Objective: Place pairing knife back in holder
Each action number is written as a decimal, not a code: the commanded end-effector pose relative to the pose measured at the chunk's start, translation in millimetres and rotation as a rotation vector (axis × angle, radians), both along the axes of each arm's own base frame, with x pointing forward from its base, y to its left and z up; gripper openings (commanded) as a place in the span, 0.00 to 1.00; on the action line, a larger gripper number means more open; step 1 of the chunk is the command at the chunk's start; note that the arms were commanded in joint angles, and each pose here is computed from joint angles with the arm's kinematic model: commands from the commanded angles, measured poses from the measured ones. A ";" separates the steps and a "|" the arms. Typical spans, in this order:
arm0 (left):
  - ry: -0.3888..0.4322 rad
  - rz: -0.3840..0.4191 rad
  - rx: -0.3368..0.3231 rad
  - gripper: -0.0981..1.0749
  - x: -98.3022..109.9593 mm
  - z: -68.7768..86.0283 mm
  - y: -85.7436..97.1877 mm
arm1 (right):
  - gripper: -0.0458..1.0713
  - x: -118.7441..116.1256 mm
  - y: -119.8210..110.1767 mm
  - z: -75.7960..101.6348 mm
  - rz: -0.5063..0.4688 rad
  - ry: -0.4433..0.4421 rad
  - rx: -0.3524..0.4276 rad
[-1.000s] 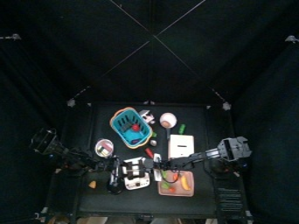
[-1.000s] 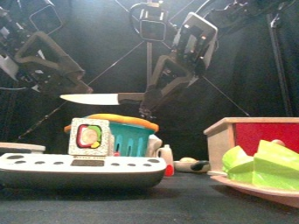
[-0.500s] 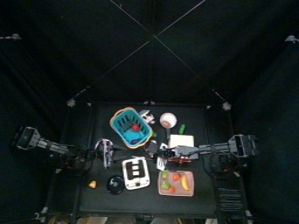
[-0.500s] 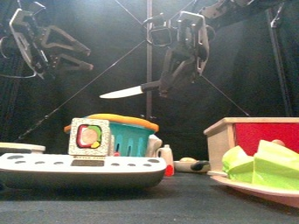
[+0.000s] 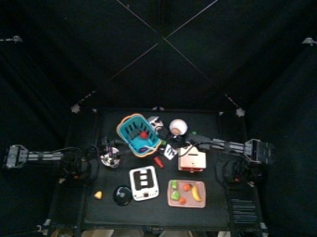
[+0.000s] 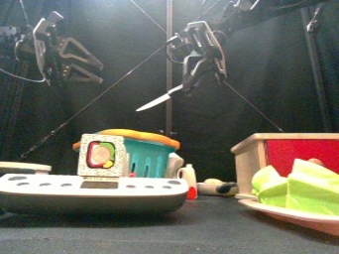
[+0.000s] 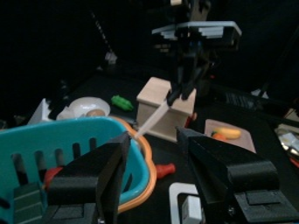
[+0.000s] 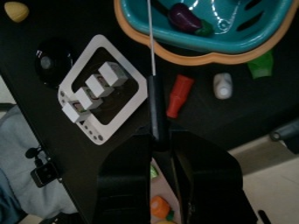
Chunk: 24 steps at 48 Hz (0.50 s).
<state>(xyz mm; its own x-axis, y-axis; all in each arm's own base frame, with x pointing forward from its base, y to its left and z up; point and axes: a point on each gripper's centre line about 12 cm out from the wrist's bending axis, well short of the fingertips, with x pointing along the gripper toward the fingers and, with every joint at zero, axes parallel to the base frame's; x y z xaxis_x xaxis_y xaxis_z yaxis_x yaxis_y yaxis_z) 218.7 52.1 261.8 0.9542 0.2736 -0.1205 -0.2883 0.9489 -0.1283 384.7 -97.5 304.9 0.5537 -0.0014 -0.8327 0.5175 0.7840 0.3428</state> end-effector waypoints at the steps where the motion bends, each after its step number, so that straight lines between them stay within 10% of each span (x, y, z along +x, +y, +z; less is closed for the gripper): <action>1: 0.021 -0.005 0.022 0.80 1.2 9.3 3.2 | 0.42 -11.1 -21.9 29.3 -0.057 -0.033 0.001; 24: 0.058 -0.020 0.042 0.80 -3.3 -5.1 0.6 | 0.42 -29.8 -74.9 29.1 -0.284 0.223 0.013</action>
<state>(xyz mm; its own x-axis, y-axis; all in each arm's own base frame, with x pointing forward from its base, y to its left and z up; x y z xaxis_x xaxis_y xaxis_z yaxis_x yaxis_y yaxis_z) 213.7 52.3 251.8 0.9489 0.2602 -0.1786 -0.2767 0.9581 -0.0737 355.6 -168.8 319.7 0.3320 -0.1017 -0.9378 0.7751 0.5961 0.2098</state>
